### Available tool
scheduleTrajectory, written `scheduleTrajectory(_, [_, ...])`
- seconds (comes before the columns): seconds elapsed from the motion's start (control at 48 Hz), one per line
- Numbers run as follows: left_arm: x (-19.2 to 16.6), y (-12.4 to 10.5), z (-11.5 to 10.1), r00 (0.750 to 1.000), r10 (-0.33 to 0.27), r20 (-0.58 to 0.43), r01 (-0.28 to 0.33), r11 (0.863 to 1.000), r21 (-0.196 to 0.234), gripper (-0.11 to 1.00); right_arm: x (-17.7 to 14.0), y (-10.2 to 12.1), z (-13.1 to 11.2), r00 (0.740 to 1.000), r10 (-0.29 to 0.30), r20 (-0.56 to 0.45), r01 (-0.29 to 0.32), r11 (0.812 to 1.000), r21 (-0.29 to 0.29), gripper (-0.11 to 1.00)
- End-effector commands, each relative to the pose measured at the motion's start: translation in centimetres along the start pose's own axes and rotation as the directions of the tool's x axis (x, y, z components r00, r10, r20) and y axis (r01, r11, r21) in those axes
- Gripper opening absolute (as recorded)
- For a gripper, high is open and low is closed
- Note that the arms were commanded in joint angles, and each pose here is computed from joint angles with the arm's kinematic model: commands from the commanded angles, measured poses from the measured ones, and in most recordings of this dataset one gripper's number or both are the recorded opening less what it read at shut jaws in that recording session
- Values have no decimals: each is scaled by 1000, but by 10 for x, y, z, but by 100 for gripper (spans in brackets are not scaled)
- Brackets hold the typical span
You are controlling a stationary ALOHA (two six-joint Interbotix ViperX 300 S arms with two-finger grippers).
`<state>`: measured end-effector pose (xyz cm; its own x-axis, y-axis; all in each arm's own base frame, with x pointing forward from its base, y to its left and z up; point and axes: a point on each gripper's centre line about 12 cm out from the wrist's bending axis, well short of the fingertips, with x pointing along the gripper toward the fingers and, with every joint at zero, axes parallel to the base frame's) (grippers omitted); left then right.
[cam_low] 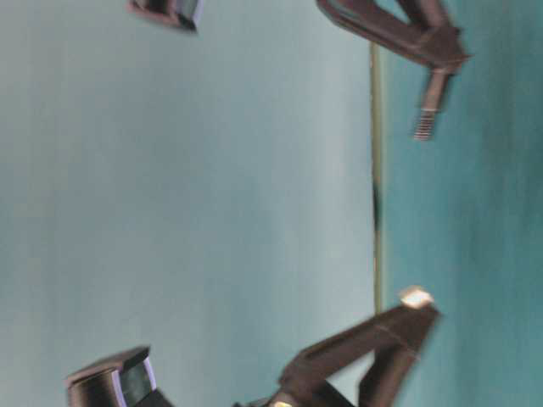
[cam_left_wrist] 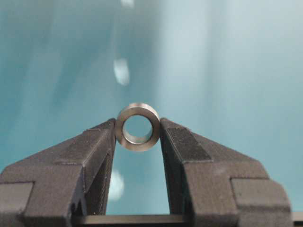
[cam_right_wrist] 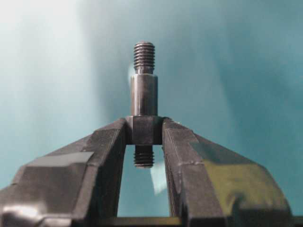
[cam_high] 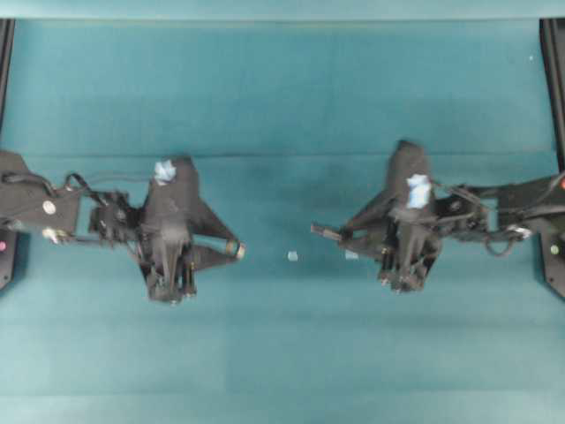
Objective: Insert the washer onto the shaft with both hands.
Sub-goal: 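Lift both parts and bring the washer toward the shaft tip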
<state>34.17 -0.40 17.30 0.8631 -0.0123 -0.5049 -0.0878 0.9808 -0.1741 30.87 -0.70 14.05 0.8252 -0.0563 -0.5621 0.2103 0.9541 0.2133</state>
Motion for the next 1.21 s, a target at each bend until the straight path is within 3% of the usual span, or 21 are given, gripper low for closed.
scheduleTrajectory(0.0, [-7,2,16,993,-10,117,14,999,-33,35,-6,5,10,995,25,92,-25,1000,-6,1])
scheduleTrajectory(0.208, [-10,7,29,974,-14,227,27,998,-55,35,-2,18,10,984,88,153,-73,993,-98,1])
scheduleTrajectory(0.541, [-10,6,33,968,-20,251,40,996,-74,35,15,32,25,973,143,181,-108,975,-192,1])
scheduleTrajectory(0.749, [-9,3,43,955,-32,296,55,996,-70,35,21,32,31,972,138,192,-95,972,-216,1])
scheduleTrajectory(1.186, [6,-9,43,960,-61,275,79,995,-56,35,21,23,39,965,120,234,-70,975,-209,1])
